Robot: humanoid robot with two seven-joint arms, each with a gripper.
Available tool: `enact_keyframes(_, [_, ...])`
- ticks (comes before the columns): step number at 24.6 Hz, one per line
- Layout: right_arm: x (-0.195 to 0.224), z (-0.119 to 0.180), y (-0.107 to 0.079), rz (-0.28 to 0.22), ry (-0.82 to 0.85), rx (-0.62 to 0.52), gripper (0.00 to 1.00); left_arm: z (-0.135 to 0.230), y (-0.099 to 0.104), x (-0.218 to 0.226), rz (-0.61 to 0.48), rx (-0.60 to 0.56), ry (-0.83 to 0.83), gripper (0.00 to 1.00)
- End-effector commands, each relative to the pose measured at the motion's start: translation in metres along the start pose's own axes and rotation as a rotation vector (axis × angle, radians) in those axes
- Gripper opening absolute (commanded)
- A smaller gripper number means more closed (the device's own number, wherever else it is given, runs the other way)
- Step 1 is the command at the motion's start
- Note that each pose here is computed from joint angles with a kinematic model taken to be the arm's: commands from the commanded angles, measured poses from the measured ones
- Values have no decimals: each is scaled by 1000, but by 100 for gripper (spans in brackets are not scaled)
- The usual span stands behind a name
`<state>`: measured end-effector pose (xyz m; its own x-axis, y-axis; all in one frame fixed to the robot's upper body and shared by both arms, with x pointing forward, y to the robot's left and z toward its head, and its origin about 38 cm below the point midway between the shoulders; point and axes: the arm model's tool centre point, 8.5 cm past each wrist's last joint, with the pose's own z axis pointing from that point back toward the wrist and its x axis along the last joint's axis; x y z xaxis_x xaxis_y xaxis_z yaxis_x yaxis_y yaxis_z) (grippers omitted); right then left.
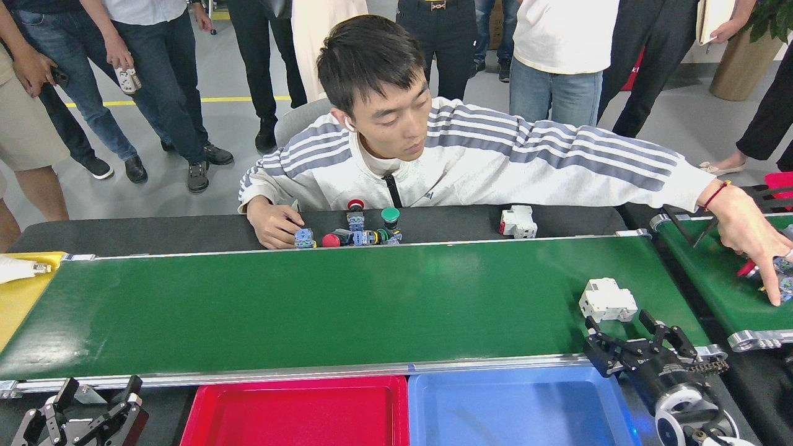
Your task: Pick switch part from conveyor to tray
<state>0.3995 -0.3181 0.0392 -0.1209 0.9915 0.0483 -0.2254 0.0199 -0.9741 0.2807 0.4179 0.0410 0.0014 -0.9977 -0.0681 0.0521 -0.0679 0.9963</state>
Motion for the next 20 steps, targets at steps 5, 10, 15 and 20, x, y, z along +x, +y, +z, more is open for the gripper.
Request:
enact_keyframes(5, [16,-17,-17,28,-52,-17,100,-8,11,-5,-19,27,3,100])
enact_keyframes(10, [24,-32,-18,15,-64,-6,96,-12,11,-7,-16,29,6,100])
enact_keyframes(15, [30,-33,-16,30,-87,4,15,-13,11,-7,-15,29,7,100])
enact_keyframes(20, [41,-29,-29,28,-124,-53,6,-11,10,-7,-13,27,8,100])
